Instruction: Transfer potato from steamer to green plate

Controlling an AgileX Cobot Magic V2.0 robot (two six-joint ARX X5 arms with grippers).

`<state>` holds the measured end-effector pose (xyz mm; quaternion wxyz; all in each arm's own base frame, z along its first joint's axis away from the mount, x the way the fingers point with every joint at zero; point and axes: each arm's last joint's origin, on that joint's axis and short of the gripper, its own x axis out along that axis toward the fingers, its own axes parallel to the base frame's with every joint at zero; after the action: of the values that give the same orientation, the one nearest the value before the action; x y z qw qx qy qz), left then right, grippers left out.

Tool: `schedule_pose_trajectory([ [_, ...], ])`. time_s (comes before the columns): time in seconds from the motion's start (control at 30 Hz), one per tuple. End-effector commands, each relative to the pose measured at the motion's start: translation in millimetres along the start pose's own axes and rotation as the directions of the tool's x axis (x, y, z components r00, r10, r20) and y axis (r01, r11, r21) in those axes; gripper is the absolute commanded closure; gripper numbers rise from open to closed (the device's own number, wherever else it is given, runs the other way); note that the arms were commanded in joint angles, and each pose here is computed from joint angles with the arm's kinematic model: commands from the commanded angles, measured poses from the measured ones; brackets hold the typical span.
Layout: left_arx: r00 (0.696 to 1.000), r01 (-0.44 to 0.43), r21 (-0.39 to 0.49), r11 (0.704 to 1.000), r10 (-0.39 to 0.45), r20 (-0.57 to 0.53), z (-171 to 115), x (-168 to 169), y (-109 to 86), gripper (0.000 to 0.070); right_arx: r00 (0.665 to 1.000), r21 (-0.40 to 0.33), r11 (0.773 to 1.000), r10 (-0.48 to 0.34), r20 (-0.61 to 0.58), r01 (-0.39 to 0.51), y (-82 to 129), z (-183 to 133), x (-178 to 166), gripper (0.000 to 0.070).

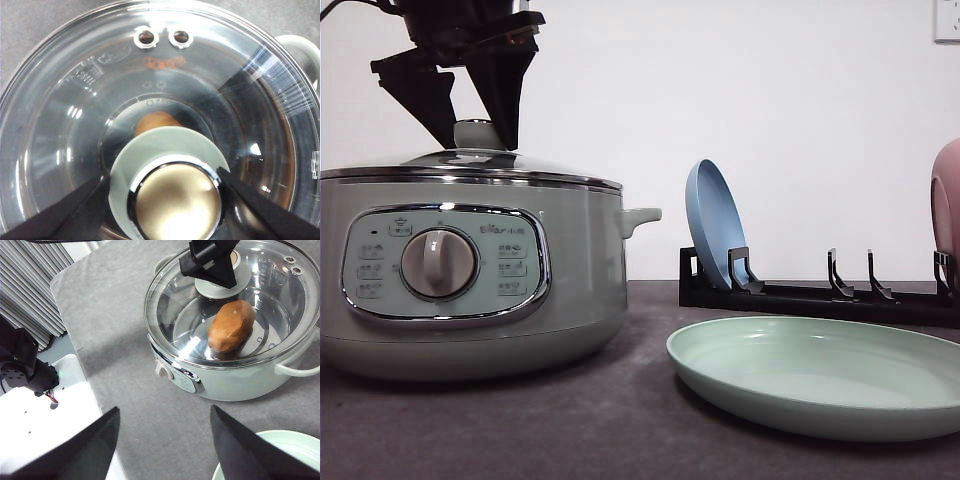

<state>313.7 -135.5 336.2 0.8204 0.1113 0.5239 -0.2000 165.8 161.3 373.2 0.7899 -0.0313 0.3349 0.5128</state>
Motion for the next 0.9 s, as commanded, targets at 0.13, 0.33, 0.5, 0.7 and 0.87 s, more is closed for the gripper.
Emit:
schedule_pose_trajectory([
  [0.13, 1.0, 0.012, -0.004, 1.0, -0.012, -0.015, 3.3, 1.4, -1.3, 0.0414, 1.0, -0.007, 1.0, 0.004, 0.012, -0.003, 1.6, 4.3, -0.3, 0.0343],
  [0.33, 0.999, 0.013, -0.007, 1.0, -0.014, -0.051, -0.3, 1.3, -1.4, 0.0564, 1.0, -0.007, 1.0, 0.004, 0.012, -0.003, 1.6, 4.3, -0.3, 0.0343],
  [0.5, 0.997, 0.015, -0.009, 1.0, -0.015, -0.081, -3.1, 1.1, -1.6, 0.0699, 1.0, -0.007, 1.0, 0.004, 0.012, -0.003, 1.6, 4.3, -0.3, 0.0343],
  [0.7, 0.997, 0.014, -0.008, 1.0, -0.015, -0.07, -3.5, -2.2, -1.7, 0.0698, 1.0, -0.006, 1.0, 0.003, 0.012, -0.003, 1.6, 4.3, -0.3, 0.0343],
  [0.87, 1.0, 0.01, -0.004, 1.0, -0.01, 0.025, -3.5, -21.9, -2.3, 0.0698, 1.0, -0.006, 1.0, 0.004, 0.012, -0.003, 1.6, 4.3, -0.3, 0.0343],
])
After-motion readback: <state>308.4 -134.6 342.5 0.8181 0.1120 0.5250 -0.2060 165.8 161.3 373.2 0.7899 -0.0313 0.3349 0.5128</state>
